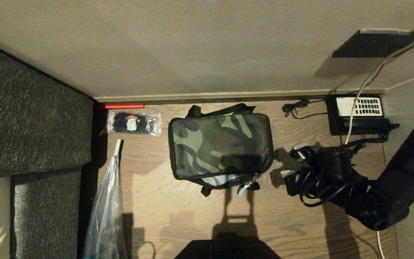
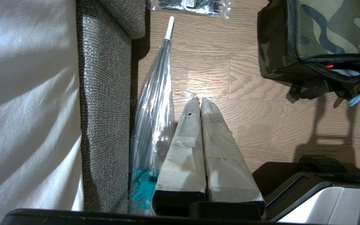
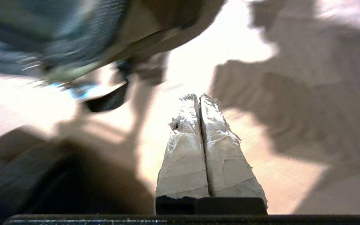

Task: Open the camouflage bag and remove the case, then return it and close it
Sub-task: Open the top of the storage box

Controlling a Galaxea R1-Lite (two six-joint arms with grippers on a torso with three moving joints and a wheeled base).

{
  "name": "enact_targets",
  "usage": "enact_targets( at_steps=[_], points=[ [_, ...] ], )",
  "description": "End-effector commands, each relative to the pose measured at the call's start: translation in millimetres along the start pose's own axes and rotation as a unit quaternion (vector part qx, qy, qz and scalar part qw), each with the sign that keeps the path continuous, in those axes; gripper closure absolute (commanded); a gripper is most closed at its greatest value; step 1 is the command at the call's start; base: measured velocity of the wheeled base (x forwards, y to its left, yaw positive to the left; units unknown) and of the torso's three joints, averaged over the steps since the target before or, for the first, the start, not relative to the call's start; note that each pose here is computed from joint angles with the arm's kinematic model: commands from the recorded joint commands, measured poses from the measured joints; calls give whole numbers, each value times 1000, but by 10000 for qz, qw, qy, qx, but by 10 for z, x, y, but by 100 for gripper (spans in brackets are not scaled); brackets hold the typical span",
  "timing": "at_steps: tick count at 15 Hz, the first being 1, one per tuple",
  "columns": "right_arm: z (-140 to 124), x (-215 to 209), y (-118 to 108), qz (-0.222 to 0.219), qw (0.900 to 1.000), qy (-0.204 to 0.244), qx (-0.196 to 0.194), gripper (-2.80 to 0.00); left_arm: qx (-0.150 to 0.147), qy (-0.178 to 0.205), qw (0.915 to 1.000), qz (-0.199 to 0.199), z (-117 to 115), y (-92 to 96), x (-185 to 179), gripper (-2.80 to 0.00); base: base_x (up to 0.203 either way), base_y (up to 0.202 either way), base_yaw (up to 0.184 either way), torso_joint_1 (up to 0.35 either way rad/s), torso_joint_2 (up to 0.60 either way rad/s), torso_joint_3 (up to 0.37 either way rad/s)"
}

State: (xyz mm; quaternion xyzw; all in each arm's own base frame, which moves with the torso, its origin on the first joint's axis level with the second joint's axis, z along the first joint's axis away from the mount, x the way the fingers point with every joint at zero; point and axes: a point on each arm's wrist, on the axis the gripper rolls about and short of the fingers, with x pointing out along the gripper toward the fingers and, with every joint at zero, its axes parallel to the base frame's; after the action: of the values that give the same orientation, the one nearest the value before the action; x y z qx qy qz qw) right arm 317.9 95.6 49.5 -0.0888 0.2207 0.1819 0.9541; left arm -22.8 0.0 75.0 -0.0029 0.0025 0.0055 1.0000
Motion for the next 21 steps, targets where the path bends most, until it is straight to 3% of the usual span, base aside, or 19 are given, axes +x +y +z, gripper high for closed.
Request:
enact_targets(
  at_steps=[1, 4, 7, 10, 11, 14, 17, 21],
  points=[
    [176, -251, -12, 238, 9984, -149, 484, 0, 5, 6, 10000, 6, -9, 0, 1, 0, 0, 0, 0, 0, 0, 0],
    [198, -360, 242, 1076, 9835, 418, 1390, 0, -2, 5, 10000, 6, -9, 0, 1, 0, 0, 0, 0, 0, 0, 0],
    [137, -389, 499, 1447, 9764, 890, 1333, 0, 2, 5, 10000, 6, -9, 0, 1, 0, 0, 0, 0, 0, 0, 0],
    [99, -260, 640, 1489, 9760, 971, 1258, 0, 2, 5, 10000, 6, -9, 0, 1, 0, 0, 0, 0, 0, 0, 0],
    [104, -203, 659, 1385, 9784, 912, 1231, -280, 4, 5, 10000, 4, -9, 0, 1, 0, 0, 0, 0, 0, 0, 0],
    [47, -6, 734, 1253, 9822, 788, 1154, -280, -2, 5, 10000, 6, -9, 0, 1, 0, 0, 0, 0, 0, 0, 0],
    [-81, 139, 795, 1098, 9832, 960, 1094, -280, 6, 5, 10000, 6, -9, 0, 1, 0, 0, 0, 0, 0, 0, 0],
    [-63, 261, 814, 1089, 9834, 907, 1136, -280, 5, 5, 10000, 6, -9, 0, 1, 0, 0, 0, 0, 0, 0, 0]
  ],
)
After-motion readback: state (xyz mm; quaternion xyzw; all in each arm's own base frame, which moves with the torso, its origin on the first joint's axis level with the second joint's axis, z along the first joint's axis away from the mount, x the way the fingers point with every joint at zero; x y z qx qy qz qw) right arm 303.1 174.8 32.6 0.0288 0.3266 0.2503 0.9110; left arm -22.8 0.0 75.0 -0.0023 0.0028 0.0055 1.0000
